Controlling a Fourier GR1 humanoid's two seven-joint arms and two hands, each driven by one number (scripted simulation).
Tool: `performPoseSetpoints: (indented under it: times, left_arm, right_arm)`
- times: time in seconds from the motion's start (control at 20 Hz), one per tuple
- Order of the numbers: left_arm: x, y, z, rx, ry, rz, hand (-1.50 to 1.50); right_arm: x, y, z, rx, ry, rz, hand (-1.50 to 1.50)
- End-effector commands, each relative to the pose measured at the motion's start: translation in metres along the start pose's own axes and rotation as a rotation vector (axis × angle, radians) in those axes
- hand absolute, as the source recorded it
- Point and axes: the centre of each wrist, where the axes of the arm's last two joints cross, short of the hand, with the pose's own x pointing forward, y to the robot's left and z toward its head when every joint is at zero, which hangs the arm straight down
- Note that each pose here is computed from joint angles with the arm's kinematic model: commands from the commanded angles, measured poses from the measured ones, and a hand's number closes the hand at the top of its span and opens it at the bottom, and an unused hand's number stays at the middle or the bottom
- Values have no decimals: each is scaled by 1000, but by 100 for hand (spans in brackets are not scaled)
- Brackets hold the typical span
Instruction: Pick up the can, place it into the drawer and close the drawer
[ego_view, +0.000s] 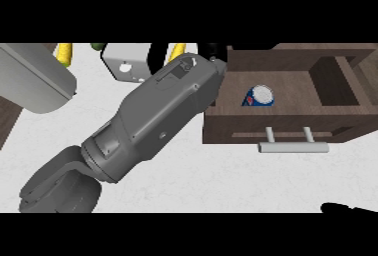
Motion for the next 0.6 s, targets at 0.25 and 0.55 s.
performPoseSetpoints:
  times: [0.25,0.55]
  left_arm:
    - [-6,3,4,16,25,-9,-150]
    - [-4,26,-6,25,26,-36,-150]
  right_arm:
    - [-17,67,-71,80,-50,221,-150]
    - [-41,98,-109,156,-32,342,-150]
